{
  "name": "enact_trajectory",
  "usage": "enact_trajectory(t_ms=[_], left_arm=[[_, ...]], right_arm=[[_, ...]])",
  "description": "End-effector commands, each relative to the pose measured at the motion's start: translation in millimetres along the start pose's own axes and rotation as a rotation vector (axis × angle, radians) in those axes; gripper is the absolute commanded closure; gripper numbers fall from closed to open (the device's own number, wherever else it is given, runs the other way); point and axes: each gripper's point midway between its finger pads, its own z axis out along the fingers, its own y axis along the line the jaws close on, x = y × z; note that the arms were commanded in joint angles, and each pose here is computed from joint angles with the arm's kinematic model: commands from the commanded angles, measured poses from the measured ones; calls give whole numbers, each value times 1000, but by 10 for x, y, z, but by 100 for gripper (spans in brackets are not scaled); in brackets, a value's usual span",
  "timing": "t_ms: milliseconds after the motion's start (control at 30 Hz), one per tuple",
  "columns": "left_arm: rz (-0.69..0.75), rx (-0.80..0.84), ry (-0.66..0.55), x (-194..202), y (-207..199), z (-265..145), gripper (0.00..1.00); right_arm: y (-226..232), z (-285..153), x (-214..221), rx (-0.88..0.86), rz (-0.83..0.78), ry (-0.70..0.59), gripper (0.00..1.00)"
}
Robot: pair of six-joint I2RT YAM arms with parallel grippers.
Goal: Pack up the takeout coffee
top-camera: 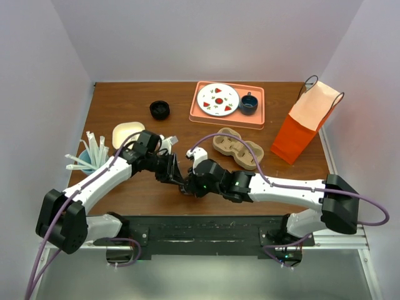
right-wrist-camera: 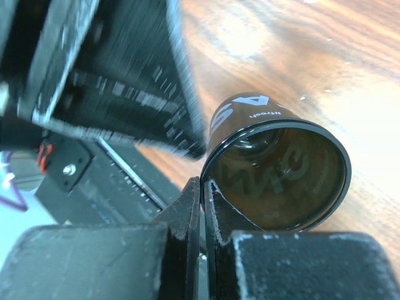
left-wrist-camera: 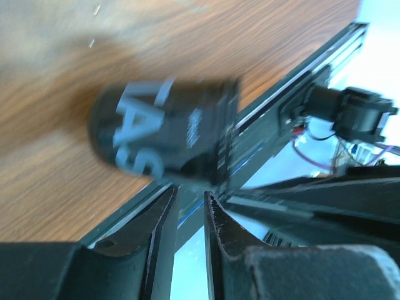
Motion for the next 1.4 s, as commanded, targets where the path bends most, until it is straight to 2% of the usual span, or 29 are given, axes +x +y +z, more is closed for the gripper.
enact_trajectory(t_ms=[0, 300, 500, 633, 700, 900, 1367], left_arm=[[2, -17, 2, 37, 120, 78, 73], [21, -20, -39, -65, 65, 41, 73], [63, -69, -171, -410, -24, -122, 73], [100, 20, -239, -566, -241, -182, 72], [97, 94, -226, -529, -352, -172, 72], [56, 175, -176, -372, -319, -27, 74], [19, 131, -173, -342, -170, 53, 78]], right_arm=[[28, -22, -351, 15, -4, -91, 100], [57, 25, -305, -2, -29, -53, 100], [-30, 37, -158, 23, -54, -3, 100], [-57, 11, -125, 24, -62, 6, 100], [-63, -1, -138, 26, -65, 5, 100], [-66, -11, -164, 22, -71, 3, 100], [-76, 3, -167, 4, -74, 9, 100]])
